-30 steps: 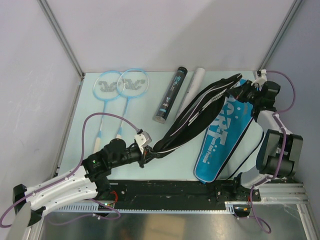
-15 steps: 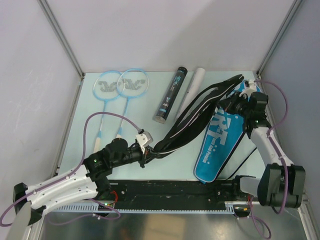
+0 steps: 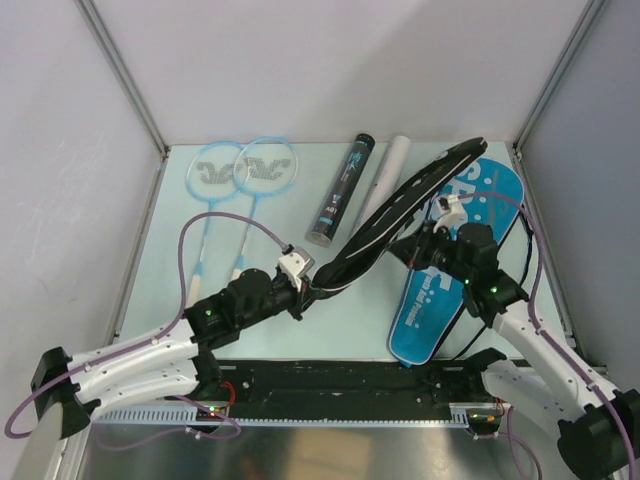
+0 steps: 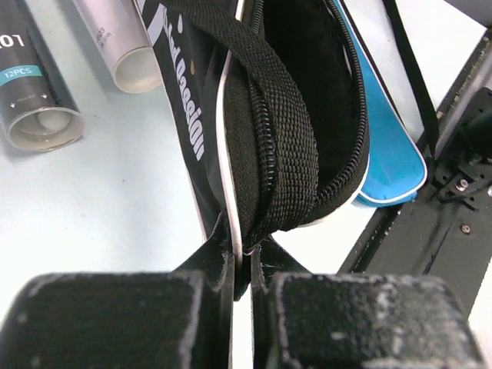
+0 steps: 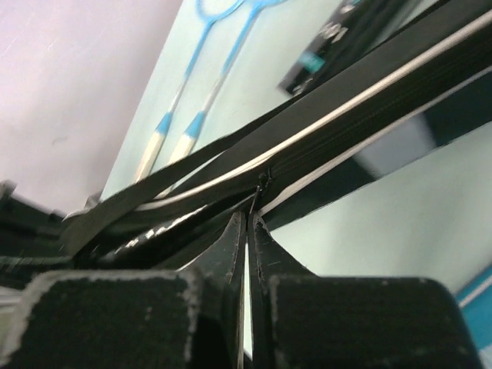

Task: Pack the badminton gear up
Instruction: Zip the racket bag at the center of the board.

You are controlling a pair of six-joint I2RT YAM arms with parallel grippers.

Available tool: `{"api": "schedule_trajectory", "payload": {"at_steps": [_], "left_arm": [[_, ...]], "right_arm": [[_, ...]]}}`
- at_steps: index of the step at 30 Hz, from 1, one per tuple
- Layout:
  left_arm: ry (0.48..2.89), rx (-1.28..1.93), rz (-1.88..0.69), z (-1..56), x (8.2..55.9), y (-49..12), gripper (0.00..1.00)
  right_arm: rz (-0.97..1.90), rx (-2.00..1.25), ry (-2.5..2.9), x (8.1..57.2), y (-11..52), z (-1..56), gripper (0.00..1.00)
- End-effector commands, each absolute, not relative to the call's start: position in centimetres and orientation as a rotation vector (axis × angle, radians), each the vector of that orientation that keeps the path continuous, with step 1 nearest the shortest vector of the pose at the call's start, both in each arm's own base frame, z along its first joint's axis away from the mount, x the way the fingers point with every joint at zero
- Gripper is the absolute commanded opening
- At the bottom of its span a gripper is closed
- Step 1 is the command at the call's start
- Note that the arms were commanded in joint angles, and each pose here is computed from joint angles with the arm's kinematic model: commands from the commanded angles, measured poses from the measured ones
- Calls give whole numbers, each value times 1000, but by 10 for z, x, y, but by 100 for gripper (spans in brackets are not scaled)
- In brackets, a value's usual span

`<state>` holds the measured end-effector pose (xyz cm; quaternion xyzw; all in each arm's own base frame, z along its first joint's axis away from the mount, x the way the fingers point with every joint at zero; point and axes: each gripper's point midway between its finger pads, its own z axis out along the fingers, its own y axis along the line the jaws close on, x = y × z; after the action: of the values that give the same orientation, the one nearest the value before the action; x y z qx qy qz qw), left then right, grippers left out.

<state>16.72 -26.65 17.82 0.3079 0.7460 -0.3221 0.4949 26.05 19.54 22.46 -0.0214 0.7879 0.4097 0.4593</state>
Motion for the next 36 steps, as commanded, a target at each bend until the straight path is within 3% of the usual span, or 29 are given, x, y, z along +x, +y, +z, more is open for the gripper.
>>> {"api": "schedule_trajectory", "payload": {"at_steps": [1, 12, 23, 29, 36], "left_arm": [[1706, 513, -761, 231, 199, -271, 0], [1726, 533, -693, 228, 201, -287, 0], [1751, 534, -707, 226, 200, -300, 0], [1742, 522, -707, 225, 195, -288, 28], [1696, 522, -710, 228, 189, -273, 3]], "right_arm": [[1199, -196, 1923, 208, 236, 244, 0], [1376, -443, 1801, 128, 298, 273, 0], [1442, -551, 1738, 91, 341, 282, 0], [1345, -450, 1720, 109, 335, 286, 0], [1150, -341, 1684, 134, 298, 295, 0]]}}
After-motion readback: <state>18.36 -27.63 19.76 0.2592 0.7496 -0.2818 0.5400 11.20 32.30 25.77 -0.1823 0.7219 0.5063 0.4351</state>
